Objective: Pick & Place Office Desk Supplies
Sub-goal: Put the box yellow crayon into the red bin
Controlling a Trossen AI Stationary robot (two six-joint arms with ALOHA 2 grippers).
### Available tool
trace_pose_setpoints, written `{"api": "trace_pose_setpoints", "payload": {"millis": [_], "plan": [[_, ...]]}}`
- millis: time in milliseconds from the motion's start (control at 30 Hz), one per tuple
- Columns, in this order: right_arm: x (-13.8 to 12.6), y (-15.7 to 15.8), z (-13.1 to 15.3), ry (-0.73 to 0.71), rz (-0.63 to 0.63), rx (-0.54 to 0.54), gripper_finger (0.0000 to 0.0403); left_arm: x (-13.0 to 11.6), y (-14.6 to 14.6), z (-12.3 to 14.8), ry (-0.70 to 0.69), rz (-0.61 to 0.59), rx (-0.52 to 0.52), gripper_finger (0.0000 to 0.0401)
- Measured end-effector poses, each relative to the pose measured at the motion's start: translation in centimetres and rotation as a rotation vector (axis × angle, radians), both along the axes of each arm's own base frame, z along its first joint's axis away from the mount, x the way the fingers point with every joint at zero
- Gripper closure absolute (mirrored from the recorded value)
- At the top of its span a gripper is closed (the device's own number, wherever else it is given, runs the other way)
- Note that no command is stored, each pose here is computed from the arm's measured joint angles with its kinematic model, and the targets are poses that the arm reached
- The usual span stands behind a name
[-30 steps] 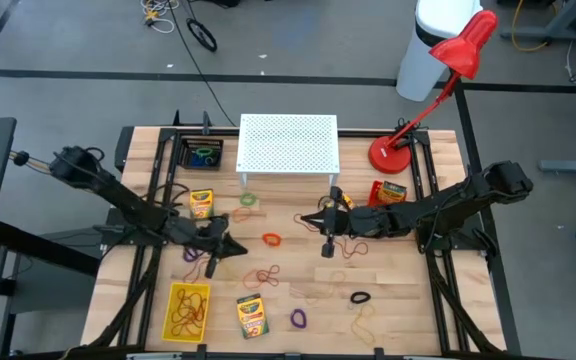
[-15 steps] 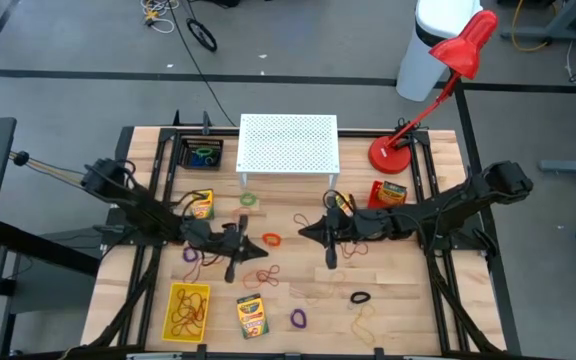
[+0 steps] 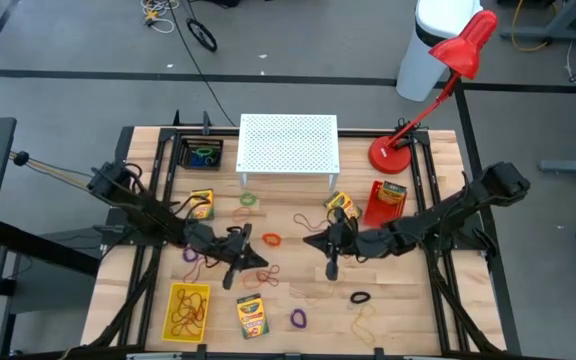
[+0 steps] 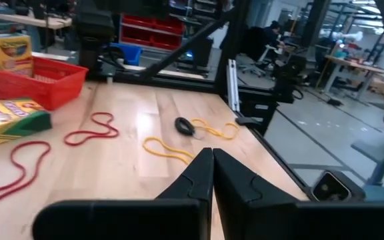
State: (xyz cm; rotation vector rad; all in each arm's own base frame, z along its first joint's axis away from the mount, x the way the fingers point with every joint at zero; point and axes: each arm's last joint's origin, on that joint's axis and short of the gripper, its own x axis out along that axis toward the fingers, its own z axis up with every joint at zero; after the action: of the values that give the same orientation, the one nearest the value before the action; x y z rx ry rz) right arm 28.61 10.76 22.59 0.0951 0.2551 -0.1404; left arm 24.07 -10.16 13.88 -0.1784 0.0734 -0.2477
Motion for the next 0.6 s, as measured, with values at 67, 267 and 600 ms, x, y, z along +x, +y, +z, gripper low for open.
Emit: {"api": "trace_pose_setpoints", "payload": {"millis": [67, 267, 600], "plan": [[0.0, 0.0, 0.1, -0.004, 0.017, 0.008, 0.0386, -0.1, -0.3, 0.0, 0.004, -0.016, 0.002, 0.0386], [0.0, 0.1, -0.1, 0.011, 0.038, 0.008, 0.0386, -0.7, -1.6, -0.3, 0.035, -0.023, 0.013, 0.0385], [0.0, 0.2, -0.1, 0.015, 0.062, 0.015, 0.0386, 0.4, -4.0, 0.0, 0.136, 0.077, 0.055, 0.0385]]}}
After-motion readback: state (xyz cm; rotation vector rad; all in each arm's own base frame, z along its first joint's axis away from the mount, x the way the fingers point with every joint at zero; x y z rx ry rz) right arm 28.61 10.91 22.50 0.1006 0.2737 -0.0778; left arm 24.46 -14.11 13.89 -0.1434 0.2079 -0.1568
